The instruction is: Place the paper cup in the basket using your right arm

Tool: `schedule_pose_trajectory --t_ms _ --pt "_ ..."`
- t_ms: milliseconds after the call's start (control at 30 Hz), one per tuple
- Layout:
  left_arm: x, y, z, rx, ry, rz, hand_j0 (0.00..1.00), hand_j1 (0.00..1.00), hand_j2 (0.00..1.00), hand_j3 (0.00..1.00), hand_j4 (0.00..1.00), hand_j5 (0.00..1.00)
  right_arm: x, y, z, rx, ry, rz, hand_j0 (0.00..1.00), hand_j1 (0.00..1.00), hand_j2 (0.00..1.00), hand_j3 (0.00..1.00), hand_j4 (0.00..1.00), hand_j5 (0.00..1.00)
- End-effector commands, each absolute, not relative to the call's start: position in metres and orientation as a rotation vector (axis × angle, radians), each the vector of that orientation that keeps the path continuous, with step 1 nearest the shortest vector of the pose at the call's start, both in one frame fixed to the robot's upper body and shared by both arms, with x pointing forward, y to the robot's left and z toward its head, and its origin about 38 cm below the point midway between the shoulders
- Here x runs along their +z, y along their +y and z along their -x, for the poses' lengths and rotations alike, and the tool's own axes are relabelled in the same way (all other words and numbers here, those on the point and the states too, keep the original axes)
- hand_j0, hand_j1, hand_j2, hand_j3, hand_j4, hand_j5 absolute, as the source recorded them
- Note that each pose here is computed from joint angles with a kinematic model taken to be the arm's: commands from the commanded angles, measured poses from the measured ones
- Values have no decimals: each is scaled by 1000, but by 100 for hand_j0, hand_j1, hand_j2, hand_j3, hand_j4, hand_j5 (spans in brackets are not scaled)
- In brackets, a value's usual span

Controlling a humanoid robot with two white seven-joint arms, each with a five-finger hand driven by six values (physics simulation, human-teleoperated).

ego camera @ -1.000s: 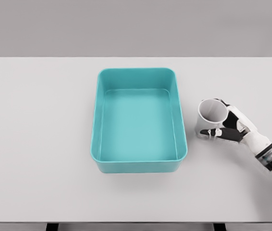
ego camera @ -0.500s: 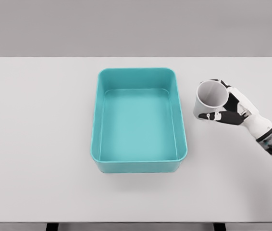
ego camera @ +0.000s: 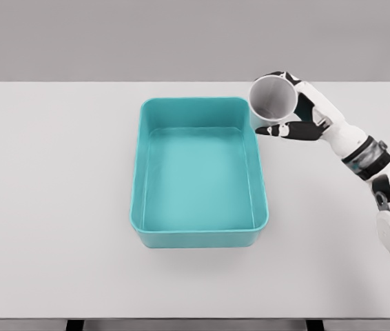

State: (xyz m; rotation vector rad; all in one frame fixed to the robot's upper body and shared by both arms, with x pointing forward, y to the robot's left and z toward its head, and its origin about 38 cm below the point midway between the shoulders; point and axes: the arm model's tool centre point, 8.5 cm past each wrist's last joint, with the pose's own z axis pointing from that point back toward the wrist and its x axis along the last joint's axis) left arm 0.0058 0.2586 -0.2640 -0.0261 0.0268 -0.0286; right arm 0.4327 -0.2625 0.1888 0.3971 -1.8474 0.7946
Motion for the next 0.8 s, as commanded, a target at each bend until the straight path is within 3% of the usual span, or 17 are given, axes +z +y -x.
schedule_pose_trajectory --t_ms 0,767 --pt "-264 259 -6 -29 26 26 100 100 100 100 100 100 180 -245 -432 857 -1820 -384 50 50 50 50 50 50" --pt "-264 259 -6 -29 26 26 100 100 100 100 100 100 212 -161 -450 1476 -1713 -140 49 49 49 49 49 49"
